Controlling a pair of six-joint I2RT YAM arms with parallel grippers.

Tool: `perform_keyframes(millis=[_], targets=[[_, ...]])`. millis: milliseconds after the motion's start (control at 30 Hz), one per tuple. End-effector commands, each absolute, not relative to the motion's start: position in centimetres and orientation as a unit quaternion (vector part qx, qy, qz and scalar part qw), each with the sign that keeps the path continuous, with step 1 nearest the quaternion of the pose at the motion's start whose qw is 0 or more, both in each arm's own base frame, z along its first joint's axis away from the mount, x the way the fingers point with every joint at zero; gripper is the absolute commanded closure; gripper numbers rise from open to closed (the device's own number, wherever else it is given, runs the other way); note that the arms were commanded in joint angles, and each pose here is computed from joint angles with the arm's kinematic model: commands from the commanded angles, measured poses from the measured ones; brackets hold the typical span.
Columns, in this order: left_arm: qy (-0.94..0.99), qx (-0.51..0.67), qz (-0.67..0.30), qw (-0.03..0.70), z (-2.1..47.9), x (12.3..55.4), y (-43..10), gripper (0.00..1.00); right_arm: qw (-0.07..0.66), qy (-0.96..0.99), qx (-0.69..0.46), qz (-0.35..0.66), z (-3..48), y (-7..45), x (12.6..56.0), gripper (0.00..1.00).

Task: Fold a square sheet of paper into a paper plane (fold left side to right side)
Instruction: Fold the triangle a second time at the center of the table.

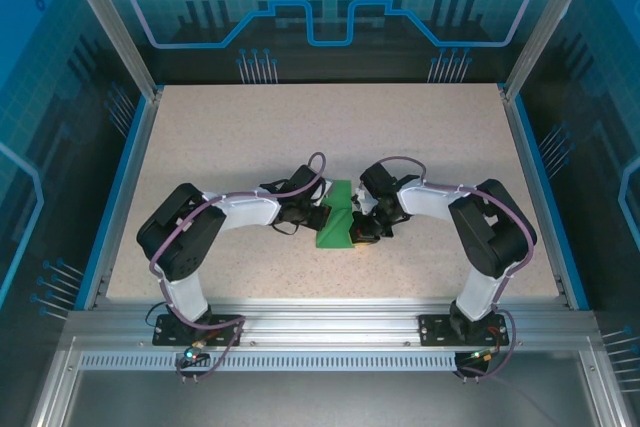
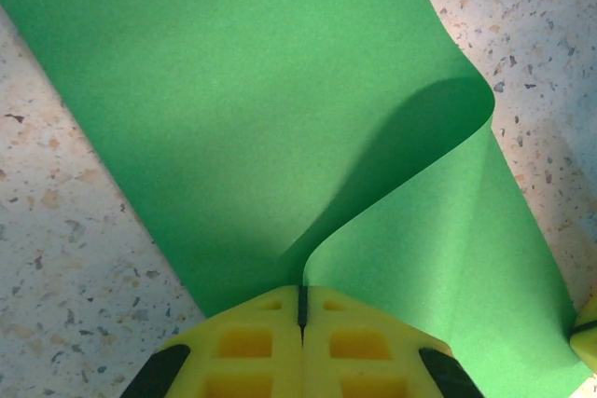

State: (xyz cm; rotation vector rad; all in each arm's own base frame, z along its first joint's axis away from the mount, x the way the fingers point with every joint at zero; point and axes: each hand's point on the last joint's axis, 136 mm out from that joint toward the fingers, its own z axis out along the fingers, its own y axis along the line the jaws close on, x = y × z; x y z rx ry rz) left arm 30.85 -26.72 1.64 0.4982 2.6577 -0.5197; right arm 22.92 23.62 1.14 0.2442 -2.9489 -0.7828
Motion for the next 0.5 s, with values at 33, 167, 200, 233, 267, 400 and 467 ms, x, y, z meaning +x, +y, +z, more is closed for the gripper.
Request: perform_keyframes(millis=[33, 167, 200, 233, 267, 400, 467], targets=[[0.951, 0.182, -0.186, 0.167, 0.3, 30.0, -26.2, 1.0, 0.012, -0.953, 0.082, -0.291, 2.7, 24.0, 23.9, 0.99], [0.951, 0.182, -0.189, 0.165, 0.4, 29.9, -26.3, 1.0, -0.029, -0.934, 0.056, -0.353, 5.4, 24.5, 26.0, 0.99], [0.951, 0.182, -0.19, 0.165, 0.3, 29.9, -26.3, 1.0, -0.037, -0.928, 0.043, -0.369, 5.9, 24.7, 26.7, 1.0], [0.951, 0.181, -0.191, 0.165, 0.4, 29.9, -26.3, 1.0, -0.051, -0.92, 0.034, -0.388, 6.7, 25.1, 27.6, 1.0], [0.95, 0.181, -0.191, 0.165, 0.3, 29.9, -26.3, 1.0, -0.049, -0.916, 0.023, -0.397, 6.3, 25.1, 27.6, 1.0], [0.951, 0.183, -0.19, 0.164, 0.2, 29.8, -26.3, 1.0, -0.054, -0.906, 0.005, -0.42, 6.4, 26.3, 28.9, 1.0], [0.95, 0.183, -0.191, 0.164, 0.3, 29.9, -26.3, 1.0, -0.058, -0.904, 0.008, -0.423, 6.8, 27.1, 29.9, 1.0]])
